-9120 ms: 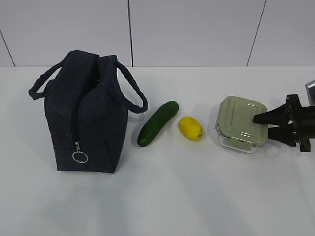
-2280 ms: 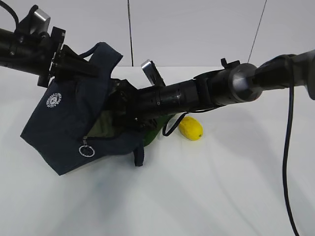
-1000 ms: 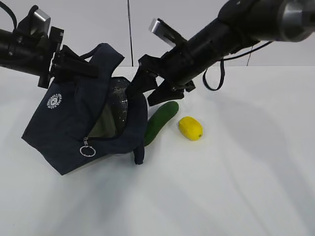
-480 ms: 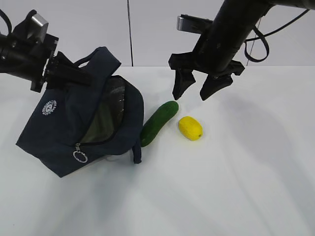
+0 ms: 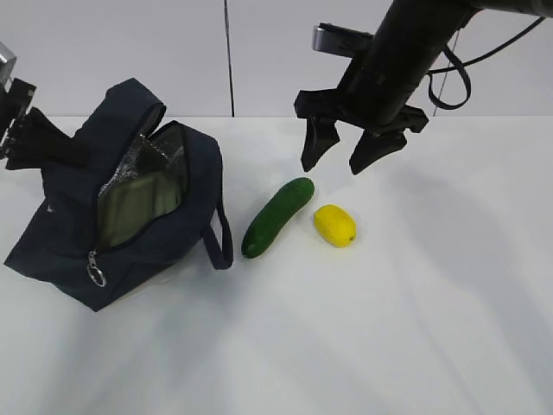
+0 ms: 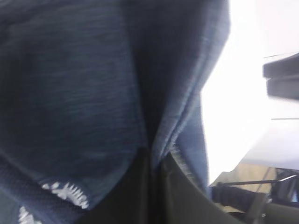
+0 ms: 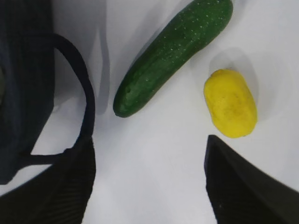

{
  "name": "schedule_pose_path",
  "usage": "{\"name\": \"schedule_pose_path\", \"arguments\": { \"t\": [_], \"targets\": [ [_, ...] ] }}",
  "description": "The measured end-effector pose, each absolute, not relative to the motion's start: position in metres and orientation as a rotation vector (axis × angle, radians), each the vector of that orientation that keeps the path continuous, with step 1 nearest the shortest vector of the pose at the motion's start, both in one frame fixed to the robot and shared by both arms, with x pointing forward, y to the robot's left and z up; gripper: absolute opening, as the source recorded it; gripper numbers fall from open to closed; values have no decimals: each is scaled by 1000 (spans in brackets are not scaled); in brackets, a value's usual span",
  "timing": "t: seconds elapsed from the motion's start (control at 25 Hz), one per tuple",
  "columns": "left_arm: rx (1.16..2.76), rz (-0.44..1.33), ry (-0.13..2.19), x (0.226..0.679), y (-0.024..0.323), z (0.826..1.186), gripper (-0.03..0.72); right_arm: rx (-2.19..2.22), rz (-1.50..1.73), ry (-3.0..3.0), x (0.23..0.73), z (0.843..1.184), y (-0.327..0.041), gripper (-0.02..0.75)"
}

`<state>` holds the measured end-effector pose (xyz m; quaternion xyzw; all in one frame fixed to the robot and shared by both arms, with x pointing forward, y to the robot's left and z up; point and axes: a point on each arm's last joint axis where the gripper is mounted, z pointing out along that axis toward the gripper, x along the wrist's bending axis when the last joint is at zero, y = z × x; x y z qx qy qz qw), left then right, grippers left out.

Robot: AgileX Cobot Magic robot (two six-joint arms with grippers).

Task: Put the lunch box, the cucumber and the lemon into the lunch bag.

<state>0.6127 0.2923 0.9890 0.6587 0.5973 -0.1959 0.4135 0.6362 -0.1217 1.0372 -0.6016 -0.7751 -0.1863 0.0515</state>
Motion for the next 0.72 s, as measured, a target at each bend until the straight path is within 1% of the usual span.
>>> {"name": "schedule_pose_path", "arguments": {
  "t": [0.08, 0.28, 0.6, 0.72],
  "targets": [
    [1670, -484, 1518, 612, 298, 987, -6, -1843, -608, -2347, 638, 1038, -120, 540],
    [1680, -482, 1522, 611, 299, 987, -6, -1919, -700, -2274, 641, 1037, -107, 540],
    [1682, -483, 1524, 611, 299, 987, -6, -2044, -574, -2149, 649, 990, -86, 540],
    [1682, -483, 1524, 611, 299, 987, -6, -2101, -561, -2117, 654, 980, -82, 540]
  ]
}}
